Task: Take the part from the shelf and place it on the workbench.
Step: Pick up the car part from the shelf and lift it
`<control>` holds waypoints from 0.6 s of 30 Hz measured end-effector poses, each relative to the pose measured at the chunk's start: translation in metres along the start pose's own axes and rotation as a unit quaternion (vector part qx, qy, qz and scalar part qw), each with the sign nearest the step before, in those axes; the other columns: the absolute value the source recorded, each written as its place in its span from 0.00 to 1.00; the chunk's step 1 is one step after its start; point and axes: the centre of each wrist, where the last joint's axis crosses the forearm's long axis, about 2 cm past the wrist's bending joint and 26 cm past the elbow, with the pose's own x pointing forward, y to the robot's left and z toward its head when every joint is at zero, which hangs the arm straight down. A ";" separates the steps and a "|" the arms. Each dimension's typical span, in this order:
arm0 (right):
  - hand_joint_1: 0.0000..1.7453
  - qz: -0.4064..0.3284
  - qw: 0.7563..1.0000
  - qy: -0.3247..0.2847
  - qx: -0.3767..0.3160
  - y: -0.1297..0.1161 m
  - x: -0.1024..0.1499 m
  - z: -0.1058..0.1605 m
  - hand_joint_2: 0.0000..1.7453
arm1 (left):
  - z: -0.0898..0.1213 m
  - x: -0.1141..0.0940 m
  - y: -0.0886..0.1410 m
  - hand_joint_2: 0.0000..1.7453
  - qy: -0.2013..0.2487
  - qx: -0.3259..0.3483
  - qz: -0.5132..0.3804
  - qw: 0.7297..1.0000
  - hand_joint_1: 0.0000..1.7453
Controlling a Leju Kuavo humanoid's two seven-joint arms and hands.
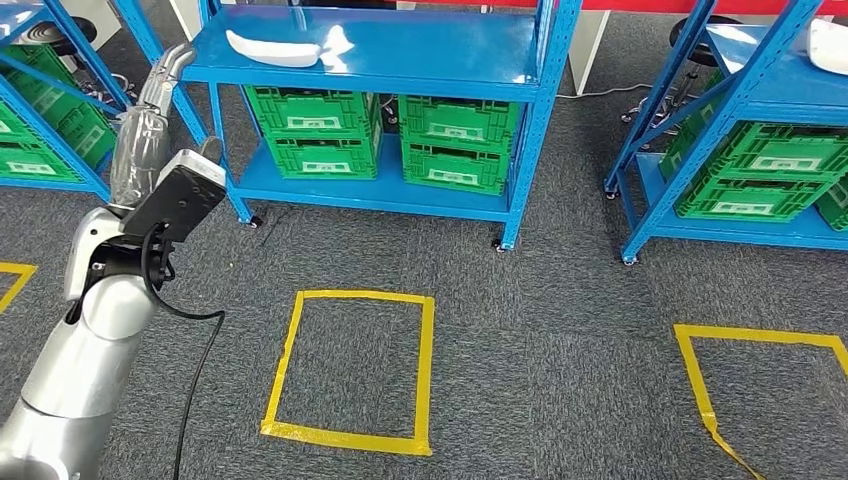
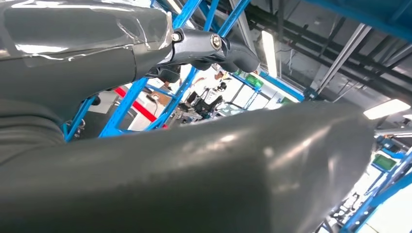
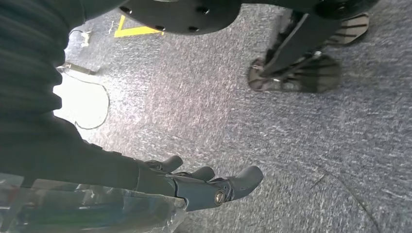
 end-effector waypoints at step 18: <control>0.00 -0.003 1.000 0.002 0.001 0.001 -0.001 0.000 1.00 | -0.001 0.000 -0.001 0.00 0.001 0.000 0.002 1.000 0.00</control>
